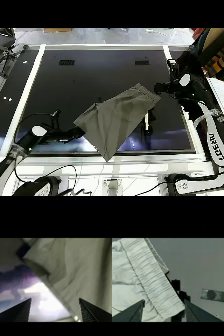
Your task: Fold the clothes and pants, and hang the long-sleeved shirts on hangers.
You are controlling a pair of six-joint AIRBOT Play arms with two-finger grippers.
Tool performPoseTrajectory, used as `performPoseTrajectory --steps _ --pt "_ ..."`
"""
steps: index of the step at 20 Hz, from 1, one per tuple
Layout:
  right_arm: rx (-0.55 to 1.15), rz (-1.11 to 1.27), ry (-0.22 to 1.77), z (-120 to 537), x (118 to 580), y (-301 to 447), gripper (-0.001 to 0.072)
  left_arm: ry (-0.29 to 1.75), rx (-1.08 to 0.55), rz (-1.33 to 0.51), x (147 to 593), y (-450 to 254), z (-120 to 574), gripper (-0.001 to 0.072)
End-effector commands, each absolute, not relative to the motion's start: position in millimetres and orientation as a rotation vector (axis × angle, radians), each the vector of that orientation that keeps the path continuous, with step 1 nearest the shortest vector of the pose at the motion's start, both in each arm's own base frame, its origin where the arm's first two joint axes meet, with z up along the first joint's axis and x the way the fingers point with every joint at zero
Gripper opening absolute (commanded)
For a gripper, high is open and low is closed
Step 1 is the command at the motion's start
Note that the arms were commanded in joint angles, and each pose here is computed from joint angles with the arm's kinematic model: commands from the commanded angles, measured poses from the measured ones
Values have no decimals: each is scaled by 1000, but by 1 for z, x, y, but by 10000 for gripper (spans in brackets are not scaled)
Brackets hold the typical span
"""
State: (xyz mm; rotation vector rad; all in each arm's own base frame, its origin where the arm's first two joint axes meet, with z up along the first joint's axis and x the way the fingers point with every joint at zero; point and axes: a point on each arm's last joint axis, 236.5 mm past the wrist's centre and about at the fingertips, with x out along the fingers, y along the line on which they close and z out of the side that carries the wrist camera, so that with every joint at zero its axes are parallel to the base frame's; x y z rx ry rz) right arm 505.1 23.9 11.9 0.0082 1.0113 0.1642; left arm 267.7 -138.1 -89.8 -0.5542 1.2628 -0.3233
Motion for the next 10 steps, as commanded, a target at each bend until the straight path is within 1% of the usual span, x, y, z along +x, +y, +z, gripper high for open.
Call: performPoseTrajectory --steps 1,4,7,8,9,10 --pt "58 181 991 16 509 33 545 1257 -549 -331 270 -161 -107 708" --pt "96 195 987 18 509 40 545 1314 -659 -322 276 -185 -118 708" --pt "98 197 991 18 508 40 545 1331 -652 -349 309 -203 -121 706" --pt "98 197 991 18 508 40 545 1338 -654 -366 321 -210 -121 688" --pt "98 197 991 18 508 40 545 1349 -654 -393 332 -218 -120 605" --pt "98 196 991 18 508 40 545 1358 -654 -418 342 -226 -118 441"
